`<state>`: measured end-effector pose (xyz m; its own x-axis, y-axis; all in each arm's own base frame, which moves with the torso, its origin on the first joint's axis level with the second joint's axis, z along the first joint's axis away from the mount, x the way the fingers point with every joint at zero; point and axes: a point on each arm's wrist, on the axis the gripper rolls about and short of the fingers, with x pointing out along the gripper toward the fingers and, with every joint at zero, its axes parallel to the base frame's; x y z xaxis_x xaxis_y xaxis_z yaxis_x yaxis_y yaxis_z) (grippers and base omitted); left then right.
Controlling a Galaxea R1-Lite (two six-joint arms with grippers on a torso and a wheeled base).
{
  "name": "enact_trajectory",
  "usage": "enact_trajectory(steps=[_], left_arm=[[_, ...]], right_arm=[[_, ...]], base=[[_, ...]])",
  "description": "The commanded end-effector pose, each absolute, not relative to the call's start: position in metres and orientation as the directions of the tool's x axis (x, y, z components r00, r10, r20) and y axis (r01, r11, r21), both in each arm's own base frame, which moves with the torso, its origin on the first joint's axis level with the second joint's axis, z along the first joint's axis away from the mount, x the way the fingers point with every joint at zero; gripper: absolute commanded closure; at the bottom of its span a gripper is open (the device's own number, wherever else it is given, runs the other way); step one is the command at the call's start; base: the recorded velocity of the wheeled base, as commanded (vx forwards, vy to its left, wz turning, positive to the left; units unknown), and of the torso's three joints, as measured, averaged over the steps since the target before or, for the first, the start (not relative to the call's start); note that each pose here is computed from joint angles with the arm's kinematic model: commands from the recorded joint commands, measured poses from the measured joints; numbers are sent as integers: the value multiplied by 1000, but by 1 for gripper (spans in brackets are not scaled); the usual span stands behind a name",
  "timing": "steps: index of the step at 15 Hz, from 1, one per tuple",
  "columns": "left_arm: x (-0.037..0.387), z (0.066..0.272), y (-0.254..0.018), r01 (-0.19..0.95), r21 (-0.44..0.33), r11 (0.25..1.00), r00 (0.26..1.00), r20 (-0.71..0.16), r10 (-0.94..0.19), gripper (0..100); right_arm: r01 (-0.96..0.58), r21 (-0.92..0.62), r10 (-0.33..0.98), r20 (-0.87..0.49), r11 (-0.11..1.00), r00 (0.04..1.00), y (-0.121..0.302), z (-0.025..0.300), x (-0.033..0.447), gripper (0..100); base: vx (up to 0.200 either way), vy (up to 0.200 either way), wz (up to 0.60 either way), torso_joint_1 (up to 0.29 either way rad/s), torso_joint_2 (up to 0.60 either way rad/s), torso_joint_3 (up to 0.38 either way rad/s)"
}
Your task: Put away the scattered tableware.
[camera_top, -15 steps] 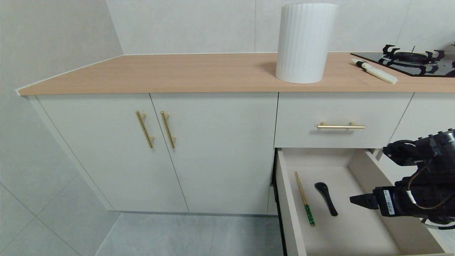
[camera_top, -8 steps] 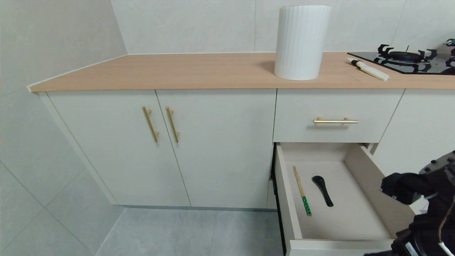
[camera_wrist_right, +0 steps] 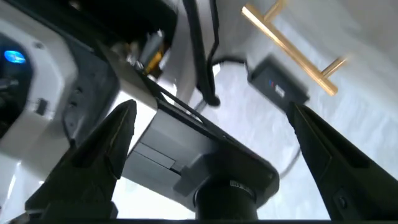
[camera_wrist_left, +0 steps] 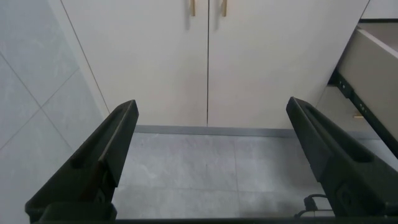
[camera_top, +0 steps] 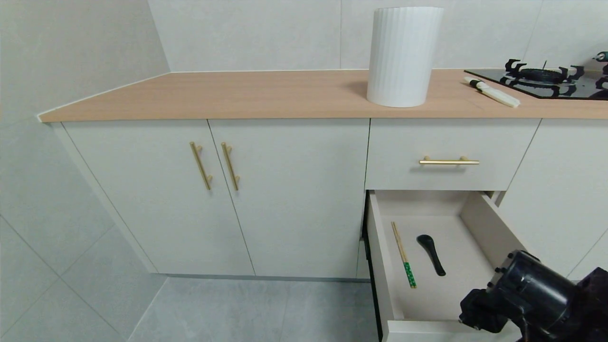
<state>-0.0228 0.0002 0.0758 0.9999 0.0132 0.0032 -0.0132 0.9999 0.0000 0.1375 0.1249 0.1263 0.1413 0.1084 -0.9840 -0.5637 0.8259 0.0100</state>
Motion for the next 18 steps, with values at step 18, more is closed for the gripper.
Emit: enact_trajectory(steps=[18], left_arm=[[-23,76,0,-14,0,1000,1000,3,14,0]], right_arm=[[-9,-158,-152,-960,987,233,123,102,233,0]], base=[[0,0,0,0,0,0]])
